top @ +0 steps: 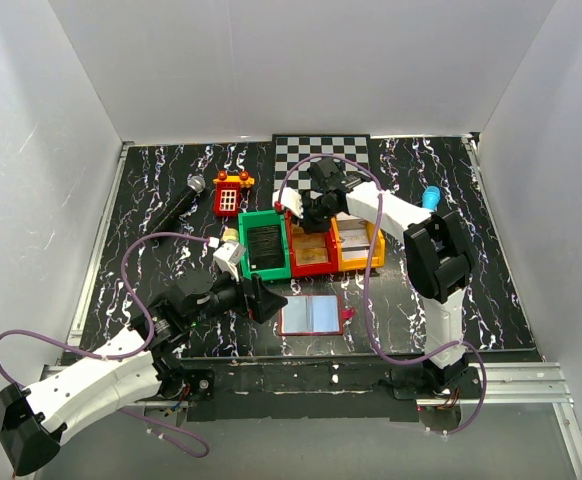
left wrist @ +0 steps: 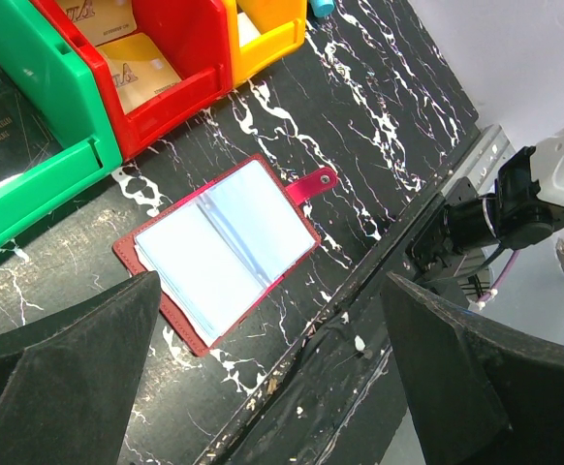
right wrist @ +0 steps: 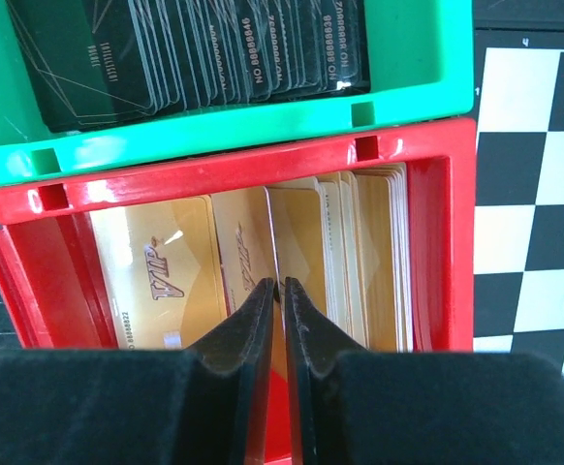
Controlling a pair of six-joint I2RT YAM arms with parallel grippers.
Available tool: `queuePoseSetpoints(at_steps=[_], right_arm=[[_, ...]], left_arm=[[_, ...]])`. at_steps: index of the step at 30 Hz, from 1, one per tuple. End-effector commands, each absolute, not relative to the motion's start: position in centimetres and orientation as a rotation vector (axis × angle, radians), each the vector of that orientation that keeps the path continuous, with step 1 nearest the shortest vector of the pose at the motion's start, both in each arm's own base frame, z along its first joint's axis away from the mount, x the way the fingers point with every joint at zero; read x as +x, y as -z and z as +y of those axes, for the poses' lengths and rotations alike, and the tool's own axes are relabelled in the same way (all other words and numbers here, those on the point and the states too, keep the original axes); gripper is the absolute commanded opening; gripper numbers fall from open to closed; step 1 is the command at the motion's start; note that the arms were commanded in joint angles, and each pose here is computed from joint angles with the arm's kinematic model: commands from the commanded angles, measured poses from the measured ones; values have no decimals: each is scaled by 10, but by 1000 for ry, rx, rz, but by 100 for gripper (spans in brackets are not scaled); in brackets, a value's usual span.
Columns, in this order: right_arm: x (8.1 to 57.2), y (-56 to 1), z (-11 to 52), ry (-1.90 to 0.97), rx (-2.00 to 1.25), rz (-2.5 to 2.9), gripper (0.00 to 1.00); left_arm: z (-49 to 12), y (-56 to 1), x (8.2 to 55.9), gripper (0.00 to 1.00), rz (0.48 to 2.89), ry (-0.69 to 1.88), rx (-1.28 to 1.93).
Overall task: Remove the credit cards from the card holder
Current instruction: Place the credit card in the storage box.
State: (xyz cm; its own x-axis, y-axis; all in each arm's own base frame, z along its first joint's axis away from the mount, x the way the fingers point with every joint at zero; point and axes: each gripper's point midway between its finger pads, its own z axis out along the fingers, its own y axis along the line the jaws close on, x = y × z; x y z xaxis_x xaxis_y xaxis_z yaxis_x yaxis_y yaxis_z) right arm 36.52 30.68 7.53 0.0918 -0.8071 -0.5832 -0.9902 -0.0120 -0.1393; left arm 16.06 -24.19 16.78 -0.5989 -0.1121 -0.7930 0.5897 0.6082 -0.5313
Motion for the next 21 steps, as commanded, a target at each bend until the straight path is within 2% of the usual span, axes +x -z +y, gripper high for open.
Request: queuePoseSetpoints(at_steps=[1,6,11,12,16,18,19,20,21], right_arm=[[379,-93,311,-411,-1789,1745,17],[401,-127,311,-356,-1629,1744,19],[418,-209,302,-251,-1370,1695,23],[421,-218,298,-234,-1308,1712,31],[394,-267,284,-387,-914,1852,48],[363,-277,288,-597,-746,1927,54],[346,-281,293,-735,-644,1977,75],[328,-280,292,-845,-553,2047,86],[306,-281,294,-964,-543,2078,87]], left_arm=[[-243,-173,162,98,1961,1047,386],[-241,-174,162,98,1961,1043,380],[-240,-176,163,98,1960,1041,363],[-240,-177,164,98,1960,1039,356],[-233,-176,171,98,1982,1006,252],[-231,-178,175,98,1982,1005,195],[-227,-176,178,98,2003,997,119],[-224,-174,182,98,2018,991,43],[-222,-172,183,98,2035,995,-24]])
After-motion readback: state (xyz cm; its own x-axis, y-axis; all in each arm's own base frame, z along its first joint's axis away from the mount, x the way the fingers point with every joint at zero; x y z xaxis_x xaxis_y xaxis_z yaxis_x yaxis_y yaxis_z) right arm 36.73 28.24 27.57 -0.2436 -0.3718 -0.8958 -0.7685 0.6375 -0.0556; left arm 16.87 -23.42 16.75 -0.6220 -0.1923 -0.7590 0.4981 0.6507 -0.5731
